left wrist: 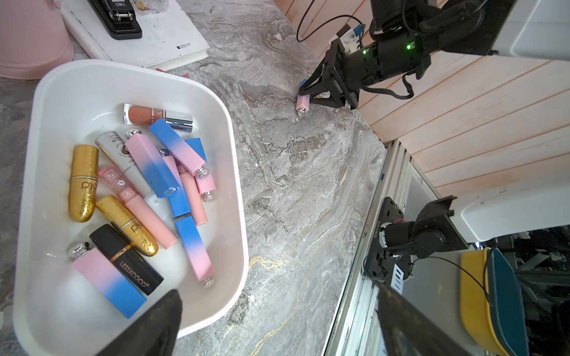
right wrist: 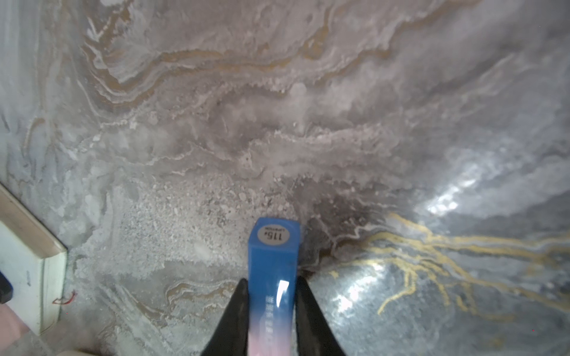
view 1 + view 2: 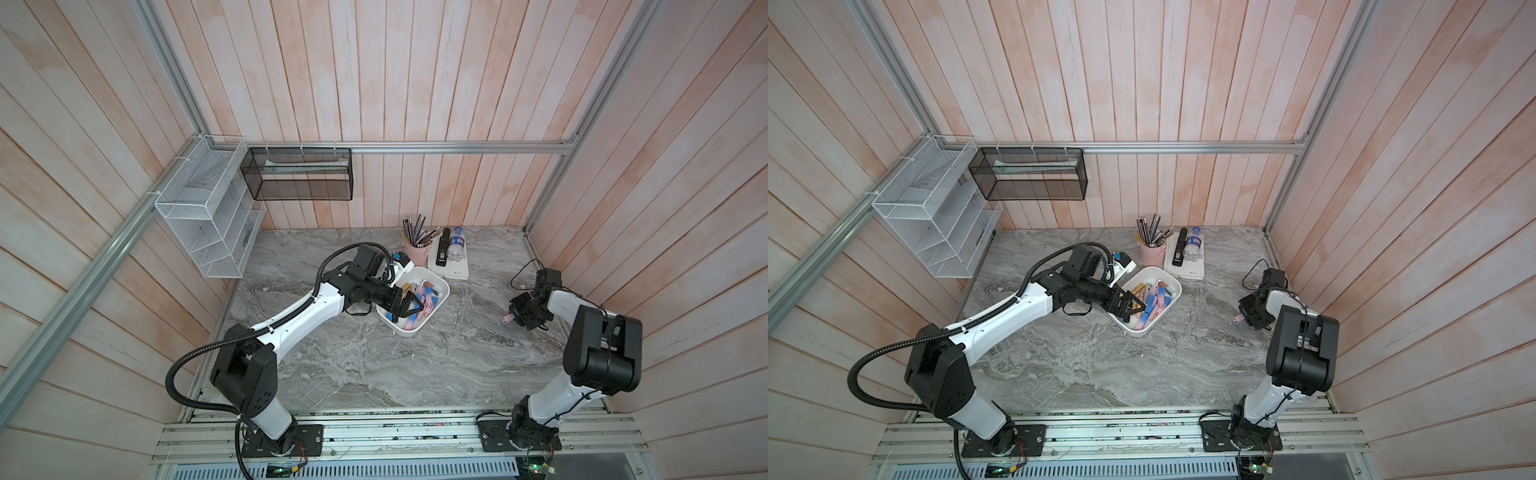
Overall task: Put the lipstick into the storage box
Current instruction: Pick up the lipstick at the center of the board, then place the lipstick in the storage box.
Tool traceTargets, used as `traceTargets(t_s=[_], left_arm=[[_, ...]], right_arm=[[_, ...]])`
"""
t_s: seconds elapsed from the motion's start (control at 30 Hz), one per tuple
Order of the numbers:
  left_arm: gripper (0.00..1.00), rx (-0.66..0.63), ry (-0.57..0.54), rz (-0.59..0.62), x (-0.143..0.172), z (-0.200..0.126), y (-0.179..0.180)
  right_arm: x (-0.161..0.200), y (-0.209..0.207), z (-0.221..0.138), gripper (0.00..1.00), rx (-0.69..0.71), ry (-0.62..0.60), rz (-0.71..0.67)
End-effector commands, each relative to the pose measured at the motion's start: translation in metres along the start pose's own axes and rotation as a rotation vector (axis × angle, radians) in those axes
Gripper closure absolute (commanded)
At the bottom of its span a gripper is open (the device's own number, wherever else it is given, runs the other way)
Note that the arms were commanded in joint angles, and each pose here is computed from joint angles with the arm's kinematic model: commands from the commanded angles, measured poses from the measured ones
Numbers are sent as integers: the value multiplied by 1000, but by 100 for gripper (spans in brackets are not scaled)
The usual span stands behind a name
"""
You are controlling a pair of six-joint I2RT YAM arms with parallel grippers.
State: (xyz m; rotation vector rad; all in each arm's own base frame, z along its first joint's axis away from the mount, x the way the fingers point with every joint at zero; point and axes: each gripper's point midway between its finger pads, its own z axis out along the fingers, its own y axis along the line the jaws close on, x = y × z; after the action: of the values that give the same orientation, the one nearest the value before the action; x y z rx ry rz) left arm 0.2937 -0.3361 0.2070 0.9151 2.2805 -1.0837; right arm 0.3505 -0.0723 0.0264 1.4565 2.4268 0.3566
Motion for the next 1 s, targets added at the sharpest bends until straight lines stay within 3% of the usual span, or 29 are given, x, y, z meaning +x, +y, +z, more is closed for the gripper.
traceTargets(t_s=[0.0, 0.23, 0.37, 0.73, 0.97], left_arm=[[0, 7, -17, 0, -9, -3, -3], [0, -10, -35, -5, -3, -10, -4], [0, -21, -41, -1, -1, -13, -4], [0, -58, -59, 6, 5, -25, -4], [0, -79, -64, 11, 14, -34, -6]], right_arm=[[0, 4, 2, 77, -11, 28, -18], [12, 21, -22, 77, -82, 13, -56], [37, 47, -34, 77, -134, 30, -122], [152, 167, -65, 75, -388, 141, -398], [219, 218, -64, 74, -422, 201, -595]])
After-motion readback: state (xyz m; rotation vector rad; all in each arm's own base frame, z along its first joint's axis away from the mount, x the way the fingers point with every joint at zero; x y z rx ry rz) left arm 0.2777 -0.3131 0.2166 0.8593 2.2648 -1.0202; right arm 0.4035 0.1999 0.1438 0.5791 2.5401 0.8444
